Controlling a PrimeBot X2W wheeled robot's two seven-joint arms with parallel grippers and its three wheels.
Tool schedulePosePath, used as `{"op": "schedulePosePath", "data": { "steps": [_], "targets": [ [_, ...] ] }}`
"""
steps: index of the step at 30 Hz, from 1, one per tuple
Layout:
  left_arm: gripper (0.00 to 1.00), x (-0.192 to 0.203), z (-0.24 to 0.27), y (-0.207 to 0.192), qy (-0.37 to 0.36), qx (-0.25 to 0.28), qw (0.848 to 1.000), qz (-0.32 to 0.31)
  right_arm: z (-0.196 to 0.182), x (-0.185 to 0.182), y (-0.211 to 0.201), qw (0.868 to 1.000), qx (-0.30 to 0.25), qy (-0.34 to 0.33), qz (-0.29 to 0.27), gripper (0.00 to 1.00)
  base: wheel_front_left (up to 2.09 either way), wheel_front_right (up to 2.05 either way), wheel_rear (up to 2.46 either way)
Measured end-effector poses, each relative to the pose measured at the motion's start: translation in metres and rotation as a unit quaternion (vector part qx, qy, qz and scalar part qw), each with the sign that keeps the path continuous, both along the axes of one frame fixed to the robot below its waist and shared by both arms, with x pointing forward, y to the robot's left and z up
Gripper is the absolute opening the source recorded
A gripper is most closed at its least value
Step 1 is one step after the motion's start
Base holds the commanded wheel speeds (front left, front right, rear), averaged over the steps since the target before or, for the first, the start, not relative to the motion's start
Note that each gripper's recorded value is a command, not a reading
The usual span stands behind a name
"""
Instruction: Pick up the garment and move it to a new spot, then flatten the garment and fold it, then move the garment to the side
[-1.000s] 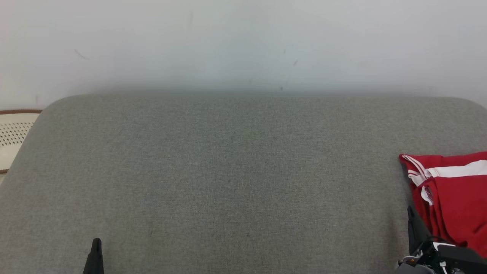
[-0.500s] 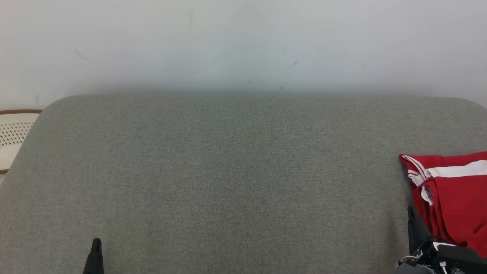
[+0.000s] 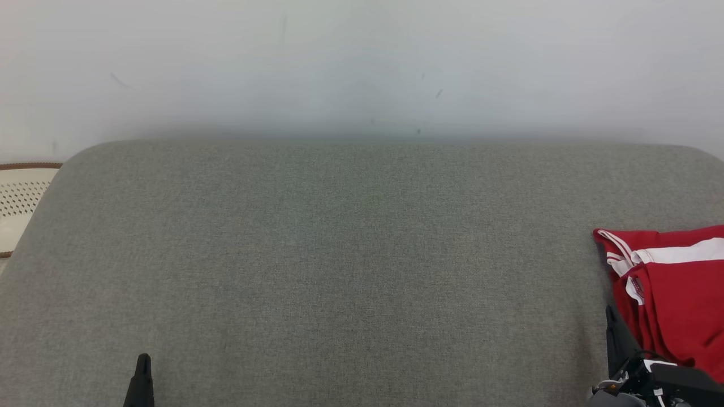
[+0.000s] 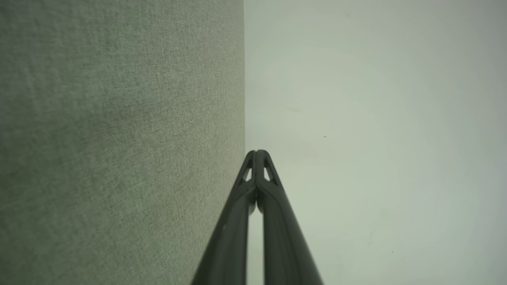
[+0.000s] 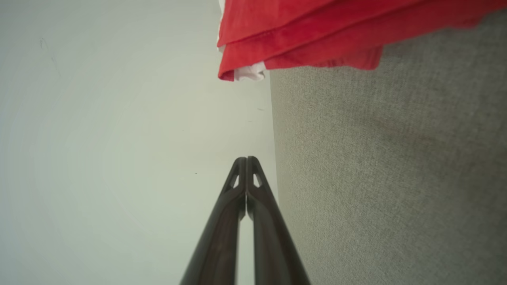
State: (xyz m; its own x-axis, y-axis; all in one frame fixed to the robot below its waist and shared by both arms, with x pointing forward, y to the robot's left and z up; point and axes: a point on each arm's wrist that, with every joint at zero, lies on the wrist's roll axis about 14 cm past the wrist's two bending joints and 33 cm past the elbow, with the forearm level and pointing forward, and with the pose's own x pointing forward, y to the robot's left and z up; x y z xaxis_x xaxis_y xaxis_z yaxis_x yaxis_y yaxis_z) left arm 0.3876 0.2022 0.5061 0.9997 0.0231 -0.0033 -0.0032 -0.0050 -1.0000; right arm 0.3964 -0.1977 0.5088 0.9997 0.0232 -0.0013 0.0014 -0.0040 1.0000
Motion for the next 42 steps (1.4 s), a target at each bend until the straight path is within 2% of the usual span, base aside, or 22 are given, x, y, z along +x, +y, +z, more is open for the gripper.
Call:
{"op": "schedulePosePath", "data": {
  "steps": [42],
  "targets": [
    [0.0,0.0,0.0,0.0001,0.0,0.0,1.0,0.0,0.0001,0.0,-0.0002,1.0,0.0,0.0,0.0,0.0,0.0,0.0,0.0]
  ]
}}
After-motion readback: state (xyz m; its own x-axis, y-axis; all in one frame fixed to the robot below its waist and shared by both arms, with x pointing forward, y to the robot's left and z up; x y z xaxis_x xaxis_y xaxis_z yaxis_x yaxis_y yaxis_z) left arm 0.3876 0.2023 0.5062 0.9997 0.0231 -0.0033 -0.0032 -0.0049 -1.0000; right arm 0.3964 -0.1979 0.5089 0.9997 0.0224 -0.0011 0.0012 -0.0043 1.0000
